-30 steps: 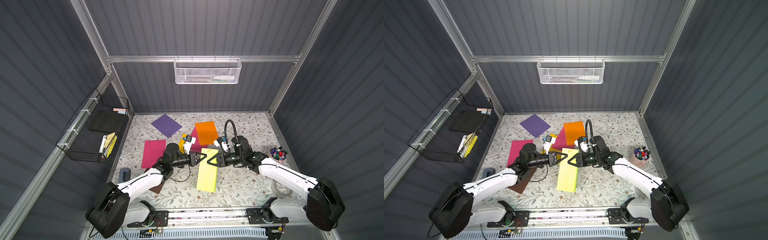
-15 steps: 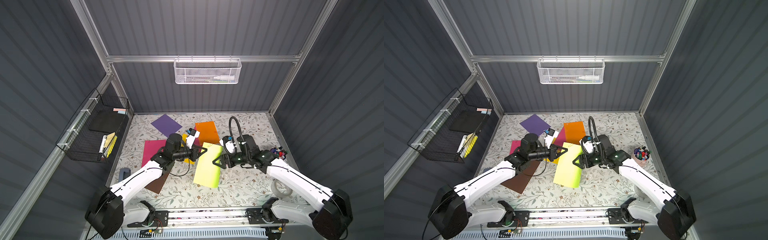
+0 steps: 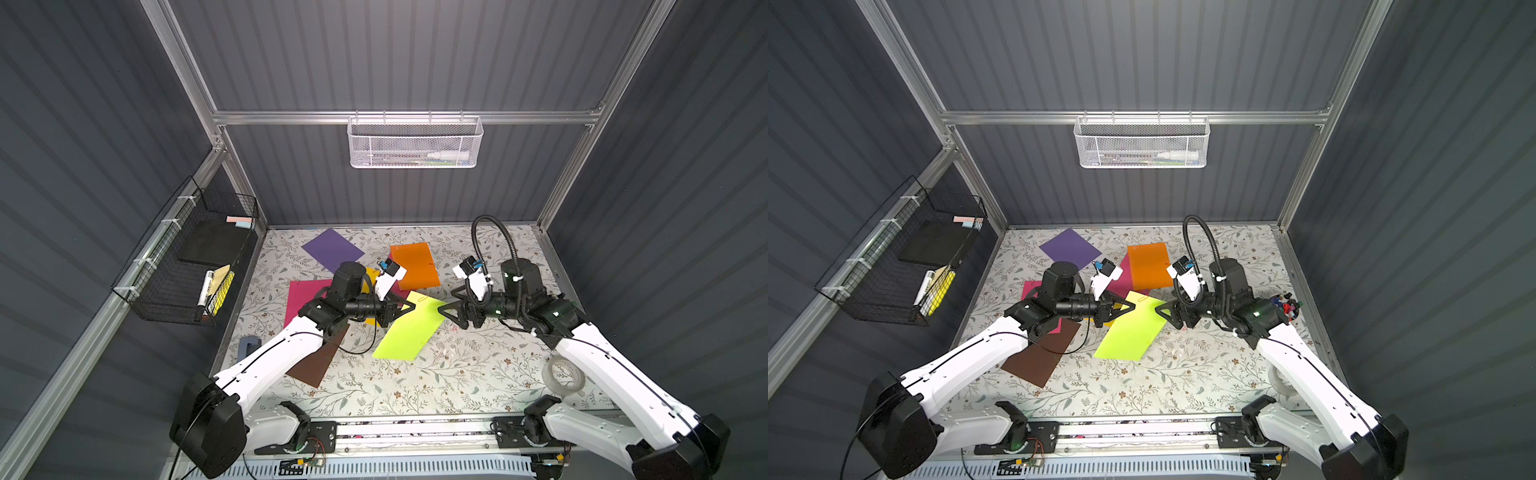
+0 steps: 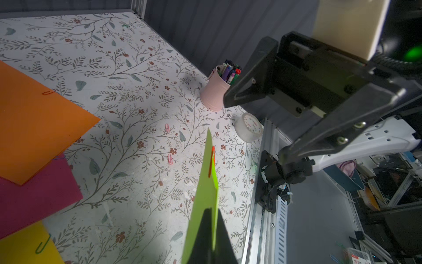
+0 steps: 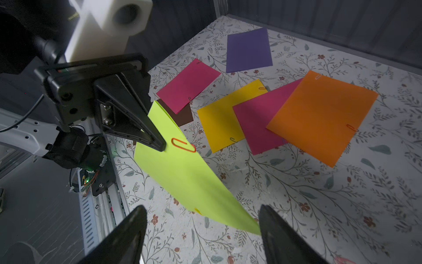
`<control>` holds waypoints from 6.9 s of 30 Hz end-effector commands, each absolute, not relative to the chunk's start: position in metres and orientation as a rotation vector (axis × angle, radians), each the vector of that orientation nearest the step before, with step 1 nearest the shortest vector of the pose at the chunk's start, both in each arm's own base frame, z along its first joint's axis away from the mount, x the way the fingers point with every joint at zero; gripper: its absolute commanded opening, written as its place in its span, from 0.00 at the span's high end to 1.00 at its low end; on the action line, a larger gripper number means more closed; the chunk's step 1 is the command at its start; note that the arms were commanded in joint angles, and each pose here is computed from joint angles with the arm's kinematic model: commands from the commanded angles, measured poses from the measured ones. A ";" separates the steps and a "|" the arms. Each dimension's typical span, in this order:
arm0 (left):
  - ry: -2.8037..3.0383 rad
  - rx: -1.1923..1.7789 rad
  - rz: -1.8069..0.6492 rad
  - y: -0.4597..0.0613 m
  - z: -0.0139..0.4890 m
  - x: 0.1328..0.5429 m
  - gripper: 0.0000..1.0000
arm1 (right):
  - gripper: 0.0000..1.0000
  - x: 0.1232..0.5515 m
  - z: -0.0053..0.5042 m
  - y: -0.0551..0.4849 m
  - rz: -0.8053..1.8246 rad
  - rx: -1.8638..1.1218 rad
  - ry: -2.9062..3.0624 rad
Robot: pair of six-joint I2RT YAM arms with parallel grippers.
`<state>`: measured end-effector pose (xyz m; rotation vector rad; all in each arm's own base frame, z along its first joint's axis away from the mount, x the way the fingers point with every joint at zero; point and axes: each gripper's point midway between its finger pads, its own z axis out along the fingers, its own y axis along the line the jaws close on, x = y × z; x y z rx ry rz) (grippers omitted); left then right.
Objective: Unclip the paperclips from the documents
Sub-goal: Pick up the document from the center of the board, then remove the paper clip from the document, then place the paper clip at the center of the board, then adjust the document.
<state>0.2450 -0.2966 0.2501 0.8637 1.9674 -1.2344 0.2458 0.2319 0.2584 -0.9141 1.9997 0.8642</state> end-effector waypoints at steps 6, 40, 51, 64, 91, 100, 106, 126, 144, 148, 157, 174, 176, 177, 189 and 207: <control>1.820 1.048 -1.318 -0.305 0.282 0.218 1.00 | 0.28 0.230 0.289 0.265 1.225 -1.203 1.722; 1.857 1.073 -1.345 -0.308 0.268 0.216 1.00 | 0.91 0.224 0.283 0.257 1.412 -1.203 1.748; 1.880 1.082 -1.336 -0.310 0.264 0.219 1.00 | 0.99 0.233 0.276 0.253 1.375 -1.170 1.792; 1.895 1.072 -1.323 -0.309 0.261 0.221 1.00 | 0.97 0.246 0.277 0.241 1.366 -1.098 1.809; 1.926 1.067 -1.320 -0.310 0.254 0.224 1.00 | 0.97 0.253 0.275 0.228 1.290 -1.056 1.822; 1.938 1.069 -1.315 -0.311 0.252 0.225 1.00 | 0.95 0.256 0.276 0.224 1.281 -1.039 1.819; 1.951 1.075 -1.311 -0.311 0.249 0.226 1.00 | 0.95 0.256 0.278 0.221 1.280 -1.029 1.812; 1.956 1.104 -1.301 -0.311 0.249 0.225 1.00 | 0.94 0.275 0.261 0.213 1.194 -0.941 1.909; 1.798 0.995 -1.261 -0.308 0.297 0.235 1.00 | 0.72 0.297 0.082 0.140 0.726 -0.205 2.719; 1.758 0.937 -1.237 -0.302 0.315 0.241 1.00 | 0.46 0.300 0.094 0.142 0.729 -0.252 2.670; 1.668 0.907 -1.271 -0.295 0.346 0.245 1.00 | 0.29 0.251 0.210 0.195 1.173 -0.651 1.882; 1.579 1.020 -1.387 -0.303 0.349 0.236 1.00 | 0.55 0.229 0.291 0.236 1.435 -1.034 1.531; 1.580 1.017 -1.393 -0.303 0.348 0.236 1.00 | 0.81 0.227 0.293 0.238 1.484 -1.055 1.539; 1.586 1.015 -1.393 -0.304 0.346 0.237 1.00 | 0.93 0.226 0.292 0.238 1.501 -1.061 1.545; 1.621 1.025 -1.439 -0.305 0.330 0.235 0.48 | 1.00 0.219 0.322 0.238 1.498 -1.129 1.496; 1.562 0.934 -1.427 -0.294 0.349 0.247 1.00 | 0.41 0.229 0.289 0.240 1.524 -1.044 1.634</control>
